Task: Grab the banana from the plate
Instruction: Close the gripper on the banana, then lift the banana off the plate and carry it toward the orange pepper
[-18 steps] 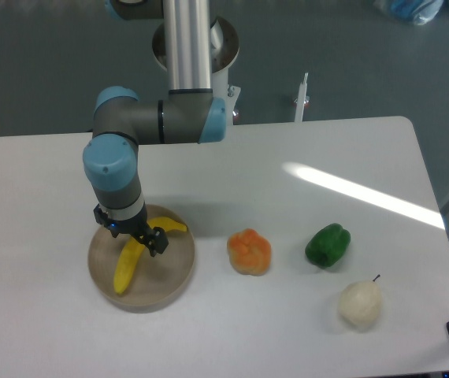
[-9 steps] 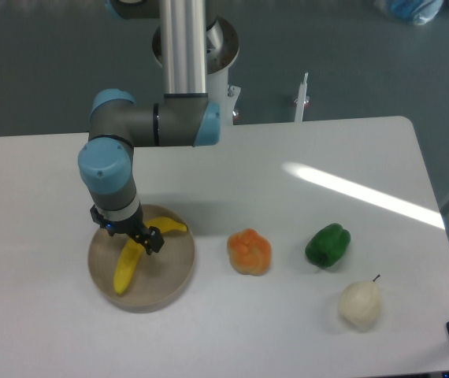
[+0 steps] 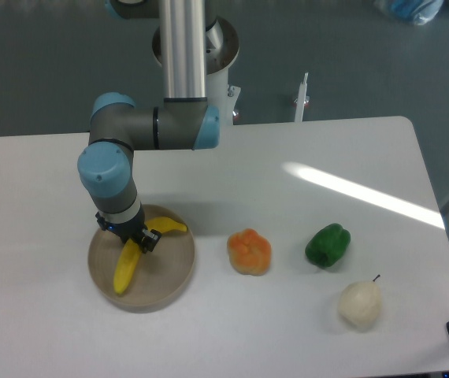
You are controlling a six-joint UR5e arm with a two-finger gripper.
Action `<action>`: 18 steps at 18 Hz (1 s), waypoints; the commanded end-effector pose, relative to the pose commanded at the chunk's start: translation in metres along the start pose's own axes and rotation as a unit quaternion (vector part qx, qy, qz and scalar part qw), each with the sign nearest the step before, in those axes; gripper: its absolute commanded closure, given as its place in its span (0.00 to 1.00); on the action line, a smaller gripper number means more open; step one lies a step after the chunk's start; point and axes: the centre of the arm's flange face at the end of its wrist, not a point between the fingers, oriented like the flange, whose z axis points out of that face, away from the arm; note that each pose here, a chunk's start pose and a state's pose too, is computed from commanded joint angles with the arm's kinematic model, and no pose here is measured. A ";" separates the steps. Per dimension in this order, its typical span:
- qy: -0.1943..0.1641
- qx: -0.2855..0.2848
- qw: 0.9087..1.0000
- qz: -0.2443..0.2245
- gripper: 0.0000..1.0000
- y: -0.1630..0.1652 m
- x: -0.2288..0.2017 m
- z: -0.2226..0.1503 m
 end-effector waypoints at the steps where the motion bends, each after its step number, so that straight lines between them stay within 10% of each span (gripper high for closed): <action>1: 0.000 0.000 1.000 0.000 0.61 0.000 0.000 0.000; 11: -0.017 0.024 1.000 -0.003 0.71 0.002 -0.016 -0.039; 18: -0.036 0.016 0.999 0.025 0.71 0.060 -0.120 -0.113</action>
